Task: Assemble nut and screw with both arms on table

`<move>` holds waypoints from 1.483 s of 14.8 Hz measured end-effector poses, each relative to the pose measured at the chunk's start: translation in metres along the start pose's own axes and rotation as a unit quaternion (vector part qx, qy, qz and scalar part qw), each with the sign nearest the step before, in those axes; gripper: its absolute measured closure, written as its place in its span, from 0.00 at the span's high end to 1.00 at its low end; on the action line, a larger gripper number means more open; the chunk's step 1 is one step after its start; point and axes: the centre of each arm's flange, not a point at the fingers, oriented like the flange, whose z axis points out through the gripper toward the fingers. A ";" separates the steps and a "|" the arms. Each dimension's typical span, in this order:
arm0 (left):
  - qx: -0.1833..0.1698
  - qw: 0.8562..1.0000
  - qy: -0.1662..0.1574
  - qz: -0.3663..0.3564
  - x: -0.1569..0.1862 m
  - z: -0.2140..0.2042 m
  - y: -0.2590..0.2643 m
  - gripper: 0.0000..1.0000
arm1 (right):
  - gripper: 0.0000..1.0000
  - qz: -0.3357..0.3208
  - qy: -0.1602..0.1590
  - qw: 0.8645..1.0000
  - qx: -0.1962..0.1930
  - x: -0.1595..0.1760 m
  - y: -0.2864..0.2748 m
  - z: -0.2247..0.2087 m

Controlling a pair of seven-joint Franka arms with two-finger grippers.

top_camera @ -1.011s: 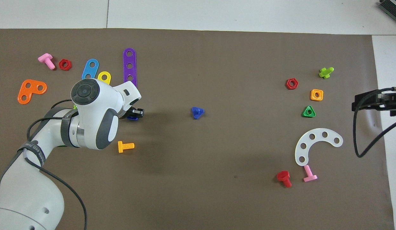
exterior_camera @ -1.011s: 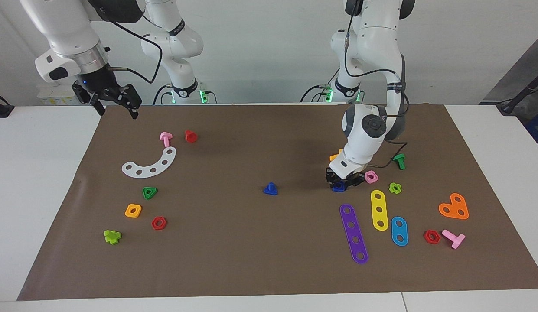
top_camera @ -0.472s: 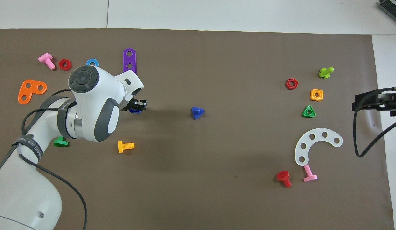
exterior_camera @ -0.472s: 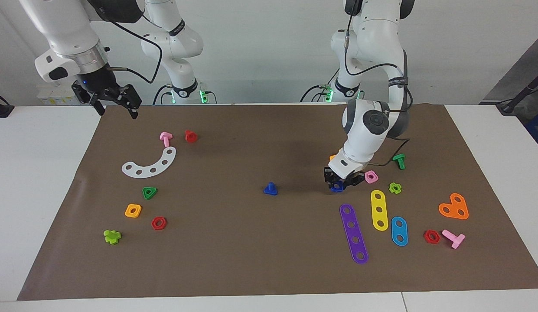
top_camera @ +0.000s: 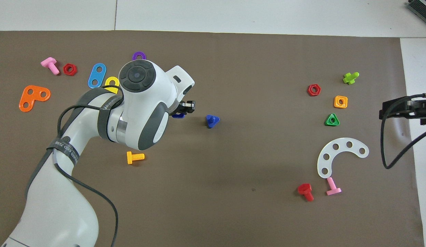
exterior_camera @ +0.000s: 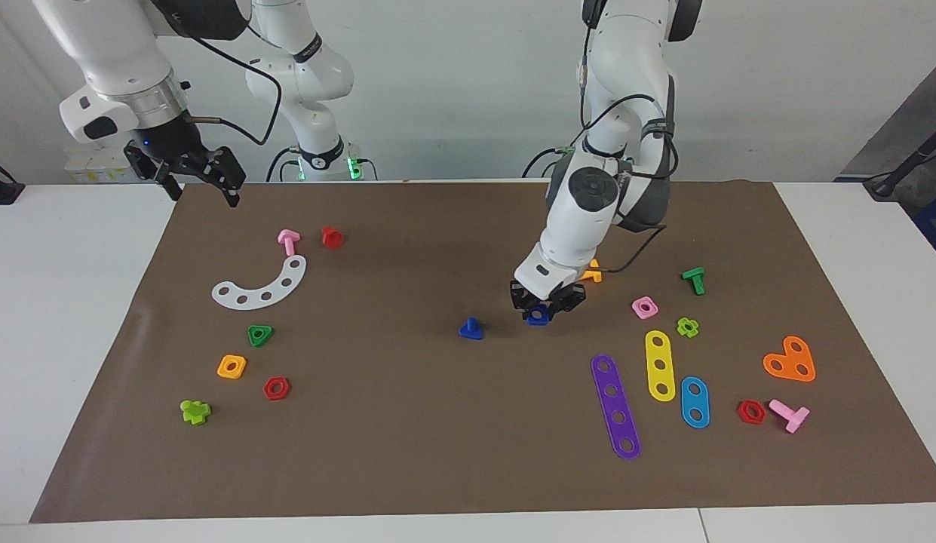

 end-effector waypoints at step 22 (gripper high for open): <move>0.009 1.000 -0.008 0.020 -0.001 0.038 0.100 0.47 | 1.00 0.002 -0.001 1.000 0.000 0.001 0.002 0.001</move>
